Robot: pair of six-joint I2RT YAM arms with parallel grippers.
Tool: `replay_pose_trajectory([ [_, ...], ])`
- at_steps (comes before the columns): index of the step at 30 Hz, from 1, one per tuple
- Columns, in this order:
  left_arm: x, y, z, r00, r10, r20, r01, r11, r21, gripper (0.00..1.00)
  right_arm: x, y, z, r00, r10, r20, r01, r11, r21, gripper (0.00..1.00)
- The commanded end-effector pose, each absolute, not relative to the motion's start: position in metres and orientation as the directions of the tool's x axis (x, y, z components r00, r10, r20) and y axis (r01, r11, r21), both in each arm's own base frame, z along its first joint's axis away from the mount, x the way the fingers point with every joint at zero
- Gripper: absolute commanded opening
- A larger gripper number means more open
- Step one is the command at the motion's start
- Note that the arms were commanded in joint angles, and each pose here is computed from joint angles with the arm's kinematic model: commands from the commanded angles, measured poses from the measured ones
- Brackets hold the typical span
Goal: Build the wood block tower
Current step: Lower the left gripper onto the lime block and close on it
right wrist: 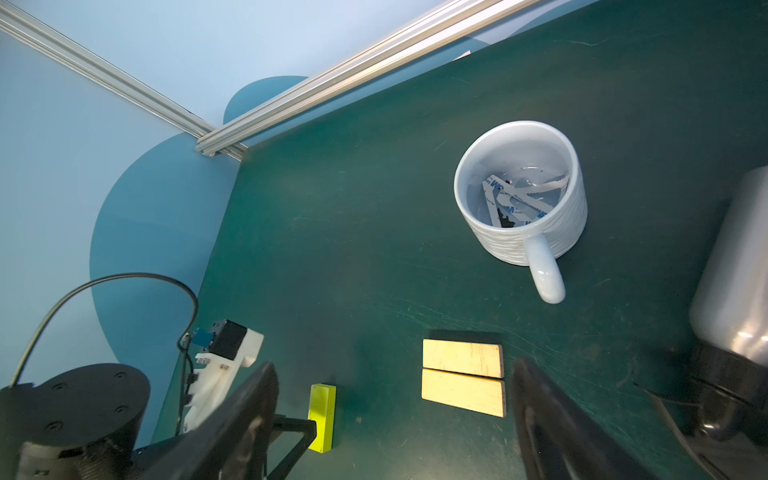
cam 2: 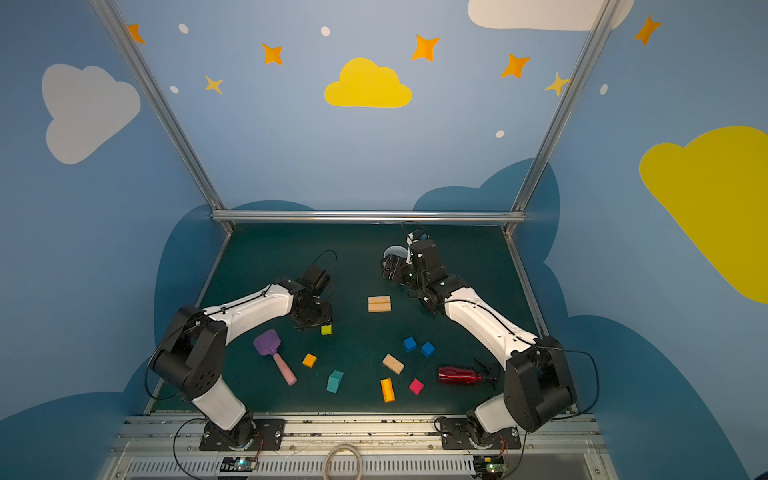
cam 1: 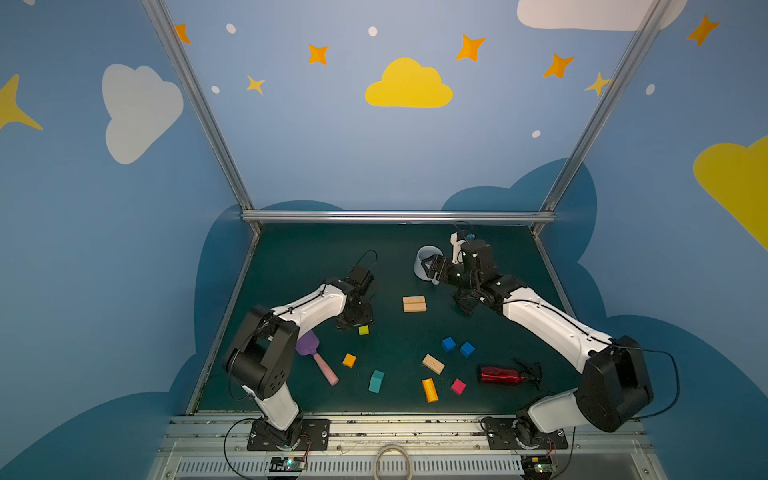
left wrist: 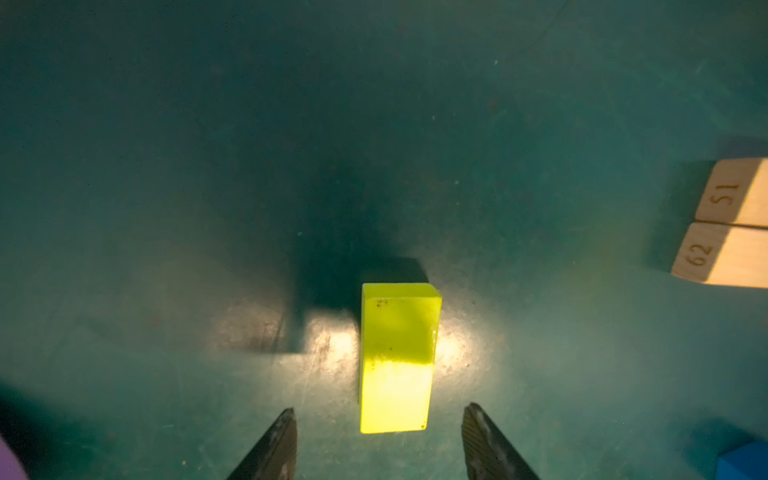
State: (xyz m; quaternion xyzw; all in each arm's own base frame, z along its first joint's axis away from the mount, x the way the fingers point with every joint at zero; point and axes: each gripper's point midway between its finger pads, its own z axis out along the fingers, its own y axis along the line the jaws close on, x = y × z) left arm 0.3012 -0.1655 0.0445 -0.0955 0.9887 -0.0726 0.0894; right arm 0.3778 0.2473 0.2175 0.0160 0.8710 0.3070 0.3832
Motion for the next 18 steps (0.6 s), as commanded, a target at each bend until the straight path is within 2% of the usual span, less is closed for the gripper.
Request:
replay_pose_trajectory([
  [1, 0.304, -0.171, 0.047, -0.964, -0.211, -0.162, -0.183, 0.968, -0.172, 0.63, 0.378, 0.247, 0.221, -0.701, 0.279, -0.657, -0.212, 0.798, 0.565, 0.85],
  [18, 0.306, -0.177, 0.038, -0.970, -0.193, -0.146, -0.173, 0.976, -0.135, 0.60, 0.378, 0.245, 0.220, -0.706, 0.286, -0.648, -0.209, 0.790, 0.576, 0.85],
])
